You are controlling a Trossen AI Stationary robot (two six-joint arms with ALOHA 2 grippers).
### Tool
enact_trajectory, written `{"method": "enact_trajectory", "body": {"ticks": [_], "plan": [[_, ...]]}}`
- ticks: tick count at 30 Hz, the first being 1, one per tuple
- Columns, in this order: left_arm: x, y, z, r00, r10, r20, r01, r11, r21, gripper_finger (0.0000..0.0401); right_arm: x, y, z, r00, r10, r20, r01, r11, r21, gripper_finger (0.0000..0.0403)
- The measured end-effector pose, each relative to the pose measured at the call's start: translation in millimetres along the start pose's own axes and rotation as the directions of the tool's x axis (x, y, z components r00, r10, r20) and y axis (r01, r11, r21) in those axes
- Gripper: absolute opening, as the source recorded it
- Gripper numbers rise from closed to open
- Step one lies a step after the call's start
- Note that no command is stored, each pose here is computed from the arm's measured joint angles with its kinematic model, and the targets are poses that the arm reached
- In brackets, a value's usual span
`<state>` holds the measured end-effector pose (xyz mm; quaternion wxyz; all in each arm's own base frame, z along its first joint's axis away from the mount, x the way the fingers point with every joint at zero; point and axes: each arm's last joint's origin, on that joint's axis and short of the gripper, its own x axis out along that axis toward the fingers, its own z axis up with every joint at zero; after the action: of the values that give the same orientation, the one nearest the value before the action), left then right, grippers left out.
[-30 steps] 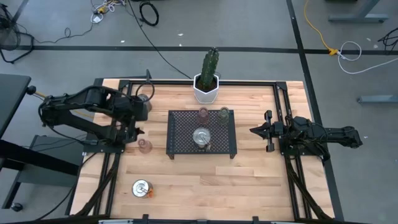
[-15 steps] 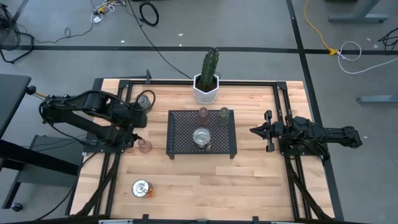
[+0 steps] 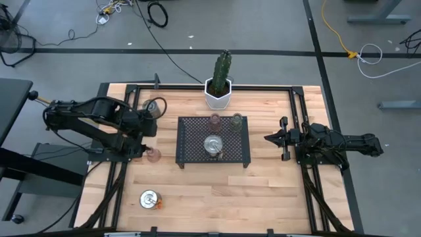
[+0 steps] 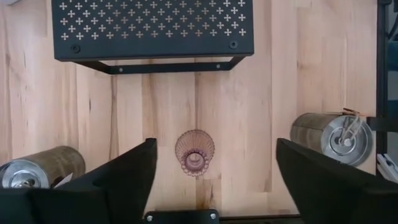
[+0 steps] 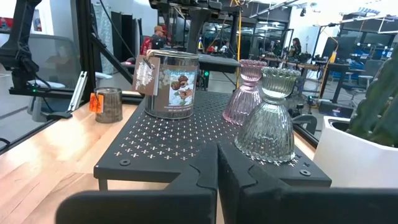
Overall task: Pick & Place candle stick holders
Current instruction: Put the purple glass candle holder on the shelf
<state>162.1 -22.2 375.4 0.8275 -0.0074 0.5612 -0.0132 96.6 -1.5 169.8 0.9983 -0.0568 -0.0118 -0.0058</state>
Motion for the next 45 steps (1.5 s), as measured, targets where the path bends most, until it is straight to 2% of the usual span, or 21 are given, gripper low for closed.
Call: {"method": "enact_trajectory", "body": {"ticks": [4, 8, 14, 23, 31, 40, 45], "plan": [[2, 0, 0, 1.000, 0.001, -0.010, -0.001, 1.000, 0.000, 0.0372, 0, 0, 0, 1.000, 0.000, 0.000, 0.000, 1.000, 0.000, 0.0002], [20, 0, -8, 0.997, -0.009, -0.078, 0.008, 1.000, -0.004, 0.0388, 0, 0, 0, 1.000, 0.000, 0.000, 0.000, 1.000, 0.000, 0.0002], [55, 1, -25, 0.982, -0.019, -0.188, 0.009, 0.998, -0.054, 0.0387, 0, 0, 0, 1.000, 0.000, 0.000, 0.000, 1.000, 0.000, 0.0002], [90, 2, -42, 0.975, -0.015, -0.223, -0.013, 0.992, -0.124, 0.0386, 0, 0, 0, 1.000, 0.000, 0.000, 0.000, 1.000, 0.000, 0.0002], [108, 2, -45, 0.981, -0.017, -0.196, -0.013, 0.989, -0.149, 0.0386, 0, 0, 0, 1.000, 0.000, 0.000, 0.000, 1.000, 0.000, 0.0002], [119, 4, -53, 0.973, 0.026, -0.229, -0.061, 0.987, -0.147, 0.0385, 0, 0, 0, 1.000, 0.000, 0.000, 0.000, 1.000, 0.000, 0.0002], [127, 5, -59, 0.966, 0.030, -0.258, -0.083, 0.977, -0.196, 0.0385, 0, 0, 0, 1.000, 0.000, 0.000, 0.000, 1.000, 0.000, 0.0002]]}}
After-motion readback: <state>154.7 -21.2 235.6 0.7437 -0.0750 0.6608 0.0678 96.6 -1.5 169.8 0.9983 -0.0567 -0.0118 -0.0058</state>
